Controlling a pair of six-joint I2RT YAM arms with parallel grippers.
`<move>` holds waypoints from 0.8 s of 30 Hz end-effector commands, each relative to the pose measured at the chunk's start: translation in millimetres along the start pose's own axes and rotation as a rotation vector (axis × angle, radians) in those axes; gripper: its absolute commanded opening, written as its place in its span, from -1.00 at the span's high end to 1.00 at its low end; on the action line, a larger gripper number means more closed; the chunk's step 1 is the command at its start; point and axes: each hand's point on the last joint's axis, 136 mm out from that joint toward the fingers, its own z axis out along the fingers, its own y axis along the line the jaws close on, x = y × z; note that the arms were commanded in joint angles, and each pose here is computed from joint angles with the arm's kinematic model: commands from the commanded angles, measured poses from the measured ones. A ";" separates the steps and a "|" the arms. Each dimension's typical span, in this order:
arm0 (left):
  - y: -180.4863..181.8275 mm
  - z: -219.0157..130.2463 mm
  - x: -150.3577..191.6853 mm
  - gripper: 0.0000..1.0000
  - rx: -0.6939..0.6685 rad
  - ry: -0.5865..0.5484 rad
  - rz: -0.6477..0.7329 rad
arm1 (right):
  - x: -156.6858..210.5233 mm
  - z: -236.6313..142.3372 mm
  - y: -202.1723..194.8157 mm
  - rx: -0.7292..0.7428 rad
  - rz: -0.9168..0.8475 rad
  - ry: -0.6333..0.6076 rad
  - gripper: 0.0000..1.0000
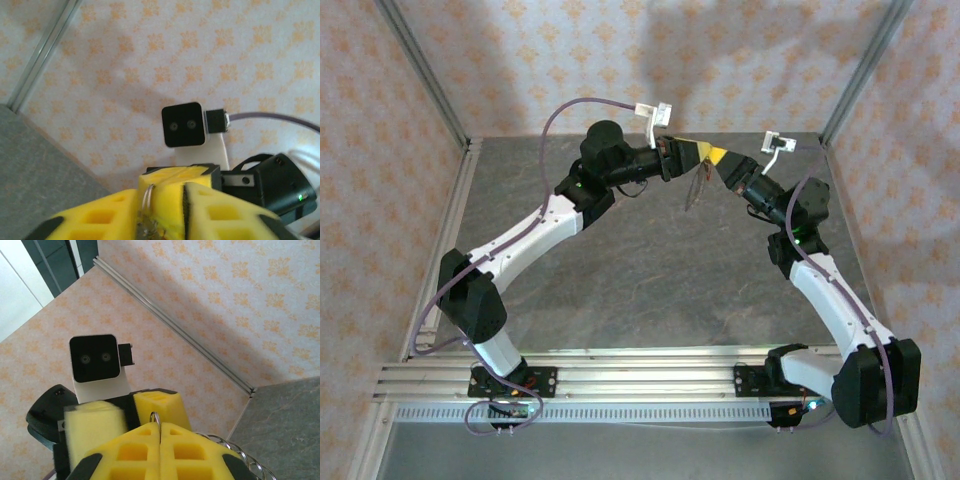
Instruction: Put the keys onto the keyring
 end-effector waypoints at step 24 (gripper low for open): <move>53.9 -52.4 -14.5 -0.09 -0.009 0.305 0.124 | 27.0 27.0 -35.3 -0.011 -0.060 0.410 1.00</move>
